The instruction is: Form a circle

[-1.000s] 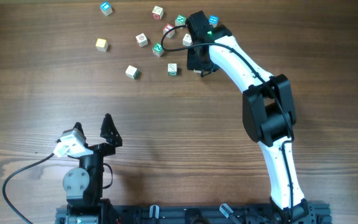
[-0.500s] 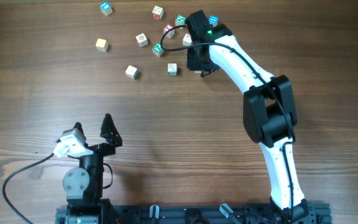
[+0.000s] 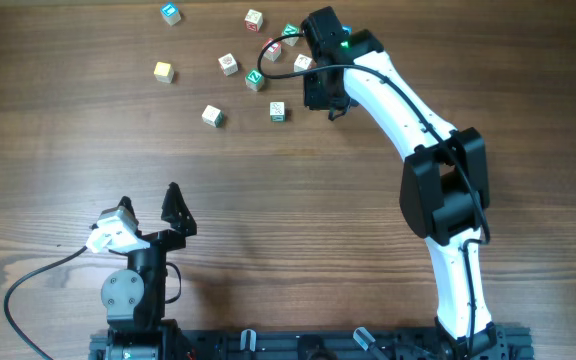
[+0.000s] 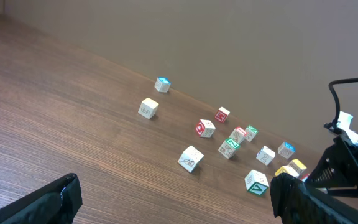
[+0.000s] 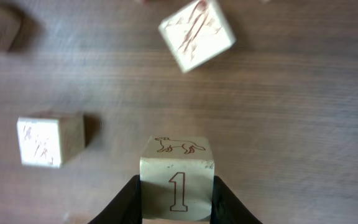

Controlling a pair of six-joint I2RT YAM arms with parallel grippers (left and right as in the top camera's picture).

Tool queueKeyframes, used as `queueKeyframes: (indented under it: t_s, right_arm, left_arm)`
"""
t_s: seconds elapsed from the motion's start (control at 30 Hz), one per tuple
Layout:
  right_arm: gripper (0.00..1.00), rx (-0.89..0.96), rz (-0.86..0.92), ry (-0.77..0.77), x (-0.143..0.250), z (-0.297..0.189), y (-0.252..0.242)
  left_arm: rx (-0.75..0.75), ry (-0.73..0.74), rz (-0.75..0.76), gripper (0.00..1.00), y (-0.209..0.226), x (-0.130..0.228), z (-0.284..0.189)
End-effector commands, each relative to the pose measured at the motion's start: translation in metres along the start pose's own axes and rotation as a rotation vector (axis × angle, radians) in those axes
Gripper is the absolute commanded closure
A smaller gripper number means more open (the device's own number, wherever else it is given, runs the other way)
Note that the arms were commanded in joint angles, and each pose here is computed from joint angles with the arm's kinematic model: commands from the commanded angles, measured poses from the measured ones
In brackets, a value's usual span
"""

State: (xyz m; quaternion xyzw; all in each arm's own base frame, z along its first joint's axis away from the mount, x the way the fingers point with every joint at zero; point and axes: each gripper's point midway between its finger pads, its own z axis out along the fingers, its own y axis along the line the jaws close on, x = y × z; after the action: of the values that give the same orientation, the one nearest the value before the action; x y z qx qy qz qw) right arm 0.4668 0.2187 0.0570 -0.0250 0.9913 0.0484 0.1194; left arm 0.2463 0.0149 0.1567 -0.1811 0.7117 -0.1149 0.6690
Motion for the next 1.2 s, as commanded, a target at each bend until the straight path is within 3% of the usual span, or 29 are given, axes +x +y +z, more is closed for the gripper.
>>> queueKeyframes:
  t_s: [0.0, 0.2, 0.47, 0.6, 1.0, 1.03, 1.07, 1.17]
  right_arm:
    - [0.69, -0.219, -0.128, 0.073, 0.018, -0.025, 0.043]
    - [0.73, -0.252, -0.321, 0.220, 0.079, -0.031, 0.087]
    - [0.77, -0.086, -0.556, 0.138, 0.122, -0.026, 0.144]
    - [0.76, 0.031, -0.590, 0.053, 0.114, -0.015, 0.138]
    - [0.76, 0.026, -0.676, 0.030, 0.119, 0.024, 0.130]
    - [0.69, 0.027, -0.676, 0.033, 0.120, 0.025, 0.129]
    - [0.55, 0.027, -0.677, 0.032, 0.120, 0.025, 0.130]
    - [0.54, 0.016, -0.675, 0.008, 0.115, 0.025, 0.134]
  left_arm:
    - [0.009, 0.004, 0.012, 0.00, -0.002, 0.002, 0.000]
    - [0.009, 0.004, 0.012, 0.00, -0.002, 0.002, 0.000]
    - [0.009, 0.004, 0.012, 0.00, -0.002, 0.002, 0.000]
    - [0.009, 0.004, 0.013, 0.00, -0.002, 0.002, 0.000]
    - [0.009, 0.004, 0.012, 0.00, -0.002, 0.002, 0.000]
    - [0.009, 0.004, 0.012, 0.00, -0.002, 0.002, 0.000]
    - [0.009, 0.004, 0.012, 0.00, -0.002, 0.002, 0.000]
    - [0.009, 0.004, 0.012, 0.00, -0.002, 0.002, 0.000]
